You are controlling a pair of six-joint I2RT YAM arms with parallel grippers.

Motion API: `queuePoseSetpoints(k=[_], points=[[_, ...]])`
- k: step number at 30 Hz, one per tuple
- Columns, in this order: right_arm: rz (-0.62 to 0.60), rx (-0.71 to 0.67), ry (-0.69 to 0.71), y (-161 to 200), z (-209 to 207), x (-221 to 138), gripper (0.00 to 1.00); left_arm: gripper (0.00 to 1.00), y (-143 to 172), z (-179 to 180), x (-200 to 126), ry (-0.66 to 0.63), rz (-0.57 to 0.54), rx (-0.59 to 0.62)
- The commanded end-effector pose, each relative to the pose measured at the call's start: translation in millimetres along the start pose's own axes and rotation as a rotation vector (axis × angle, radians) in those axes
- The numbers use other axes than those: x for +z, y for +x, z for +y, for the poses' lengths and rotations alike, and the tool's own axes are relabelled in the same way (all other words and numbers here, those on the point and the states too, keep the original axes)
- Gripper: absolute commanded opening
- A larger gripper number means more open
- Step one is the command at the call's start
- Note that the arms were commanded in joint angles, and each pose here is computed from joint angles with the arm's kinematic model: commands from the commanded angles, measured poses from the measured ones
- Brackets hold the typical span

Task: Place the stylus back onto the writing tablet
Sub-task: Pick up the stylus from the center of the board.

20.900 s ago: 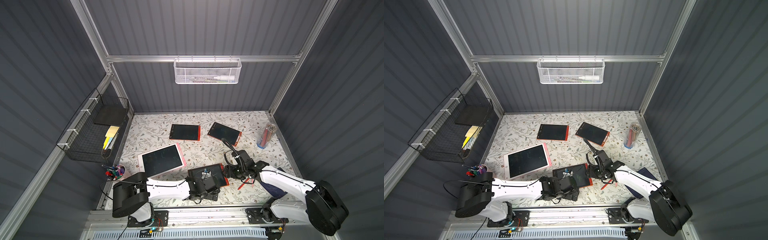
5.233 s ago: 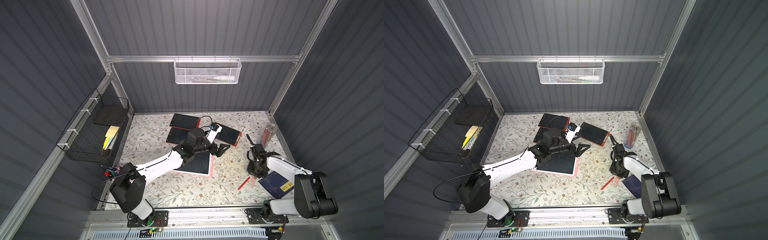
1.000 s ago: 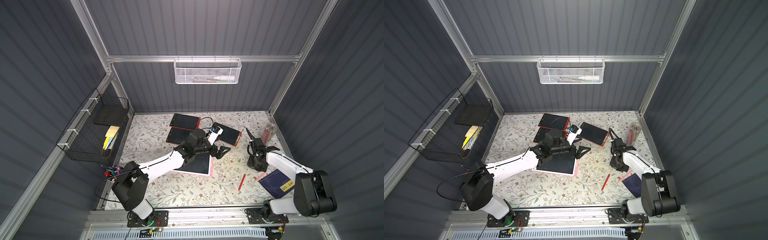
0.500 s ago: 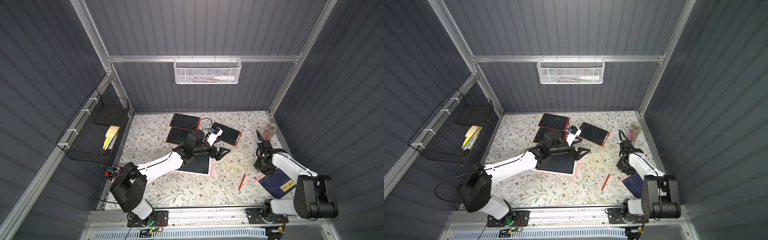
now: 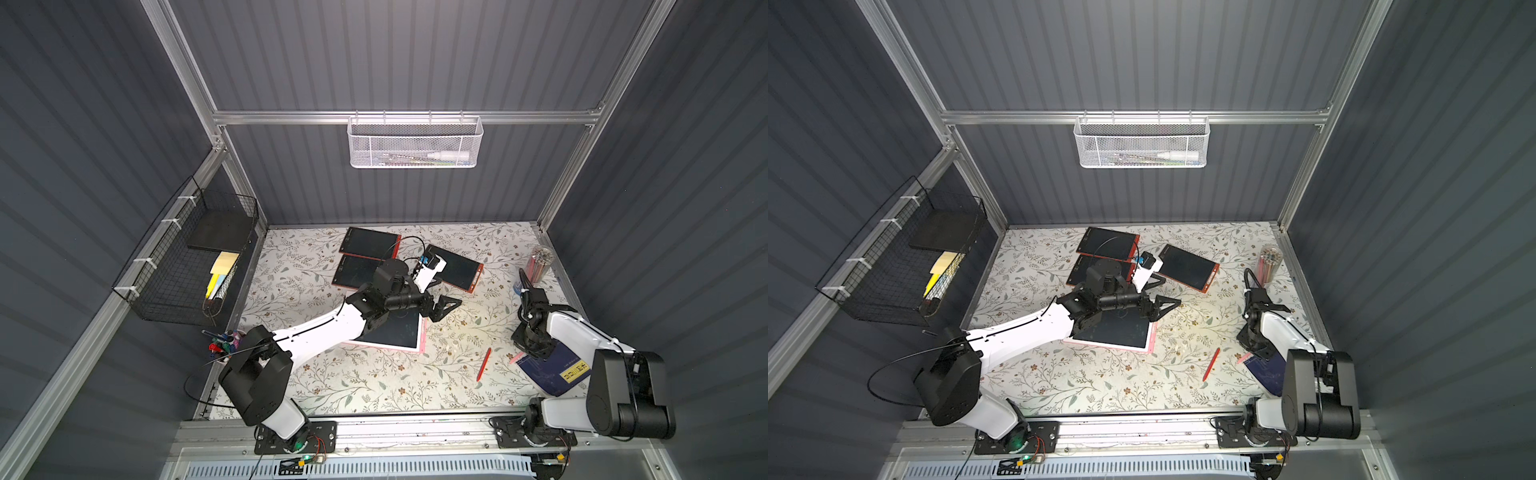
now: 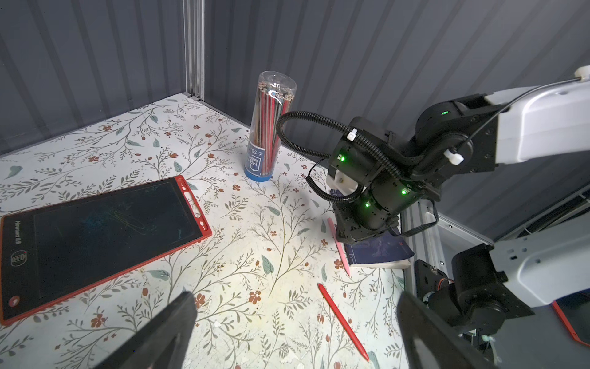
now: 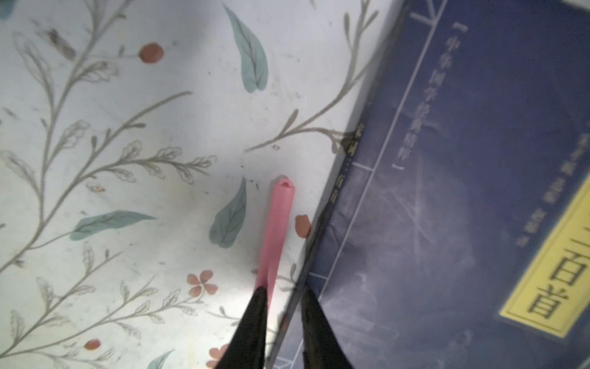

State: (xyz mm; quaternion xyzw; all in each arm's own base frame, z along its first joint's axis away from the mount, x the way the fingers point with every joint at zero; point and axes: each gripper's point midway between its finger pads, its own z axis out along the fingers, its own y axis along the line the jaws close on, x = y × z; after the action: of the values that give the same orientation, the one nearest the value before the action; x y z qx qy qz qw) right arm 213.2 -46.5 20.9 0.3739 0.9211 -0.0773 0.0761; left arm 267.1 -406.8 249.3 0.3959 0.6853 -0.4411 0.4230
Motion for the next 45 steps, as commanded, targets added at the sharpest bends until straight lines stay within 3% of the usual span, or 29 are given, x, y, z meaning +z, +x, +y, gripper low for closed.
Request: queuePoseSetpoints(k=[1, 18, 34, 45], points=[[0.011, 0.043, -0.026, 2.7, 2.5, 6.1, 0.22, 0.99, -7.9, -4.7, -5.2, 0.016, -0.022, 0.006], [0.022, 0.071, -0.079, 5.0, 12.5, 12.8, 0.18, 0.99, -7.8, -4.1, -5.1, 0.013, -0.02, 0.006], [0.017, -0.018, -0.251, 4.4, 66.6, 14.9, 0.16, 0.99, -8.6, -4.5, -4.5, 0.017, -0.023, 0.008], [-0.004, -0.073, -0.203, 5.1, 69.0, 15.8, 0.17, 0.99, -7.2, -2.8, -4.2, 0.01, -0.022, 0.004]])
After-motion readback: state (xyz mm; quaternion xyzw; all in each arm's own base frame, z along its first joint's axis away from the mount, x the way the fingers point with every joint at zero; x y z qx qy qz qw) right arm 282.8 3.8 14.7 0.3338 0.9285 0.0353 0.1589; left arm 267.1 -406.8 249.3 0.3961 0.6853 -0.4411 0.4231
